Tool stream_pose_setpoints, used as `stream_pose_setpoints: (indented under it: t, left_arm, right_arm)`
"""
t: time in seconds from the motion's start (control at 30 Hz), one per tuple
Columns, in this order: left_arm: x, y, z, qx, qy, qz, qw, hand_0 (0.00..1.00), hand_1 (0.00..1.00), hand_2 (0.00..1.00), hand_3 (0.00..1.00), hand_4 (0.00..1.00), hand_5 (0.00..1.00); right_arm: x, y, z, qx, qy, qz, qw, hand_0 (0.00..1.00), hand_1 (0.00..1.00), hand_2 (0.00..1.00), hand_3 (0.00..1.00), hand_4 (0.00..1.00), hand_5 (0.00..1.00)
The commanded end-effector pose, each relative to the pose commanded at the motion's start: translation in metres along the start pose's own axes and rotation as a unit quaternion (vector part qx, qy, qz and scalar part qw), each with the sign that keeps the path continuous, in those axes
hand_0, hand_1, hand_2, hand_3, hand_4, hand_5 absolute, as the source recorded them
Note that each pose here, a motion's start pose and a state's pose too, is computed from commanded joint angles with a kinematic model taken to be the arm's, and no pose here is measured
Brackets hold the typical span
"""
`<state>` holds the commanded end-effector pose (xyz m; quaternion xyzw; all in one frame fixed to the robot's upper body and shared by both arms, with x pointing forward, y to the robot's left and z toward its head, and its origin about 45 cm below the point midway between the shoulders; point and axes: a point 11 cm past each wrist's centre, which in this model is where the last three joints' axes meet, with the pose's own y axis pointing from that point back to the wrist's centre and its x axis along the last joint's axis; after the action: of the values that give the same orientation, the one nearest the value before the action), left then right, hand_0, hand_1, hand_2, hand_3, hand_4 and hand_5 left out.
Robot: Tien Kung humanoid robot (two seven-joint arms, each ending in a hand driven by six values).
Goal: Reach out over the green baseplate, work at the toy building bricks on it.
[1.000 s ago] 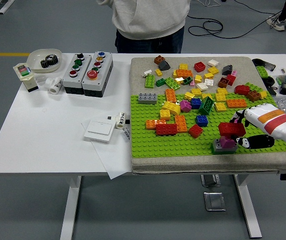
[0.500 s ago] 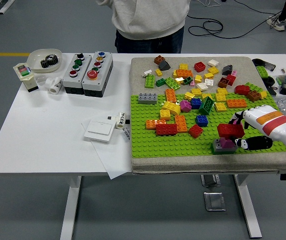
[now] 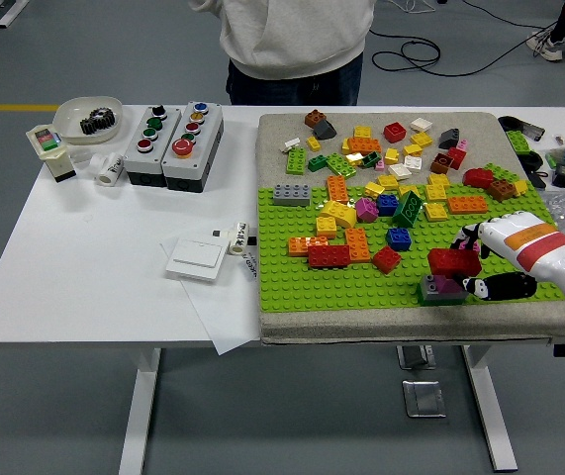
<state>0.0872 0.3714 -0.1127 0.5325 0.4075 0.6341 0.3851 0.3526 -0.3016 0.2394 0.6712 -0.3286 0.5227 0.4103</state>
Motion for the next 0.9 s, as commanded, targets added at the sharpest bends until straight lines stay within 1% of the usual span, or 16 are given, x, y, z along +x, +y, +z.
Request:
stream_pose_setpoints:
  t: [0.47,0.9]
  left_arm:
    - [0.0003,-0.0001,-0.0014,0.002,-0.004,0.001,1.000,0.609,0.684,0.647,0.549,0.562,0.611]
    - [0.0003,-0.0001,-0.0012,0.002,-0.005,0.000,1.000,0.607,0.684,0.647,0.549,0.563,0.612]
  right_arm:
    - [-0.0027,0.0001,0.0065,-0.004,0.000,-0.002,1.000,0.323,0.446,0.547,0.535,0.622,0.357]
    - [-0.0024,0.0013,0.0064,-0.003,-0.005,-0.005,1.000,0.323,0.447,0.548,0.538,0.629,0.357]
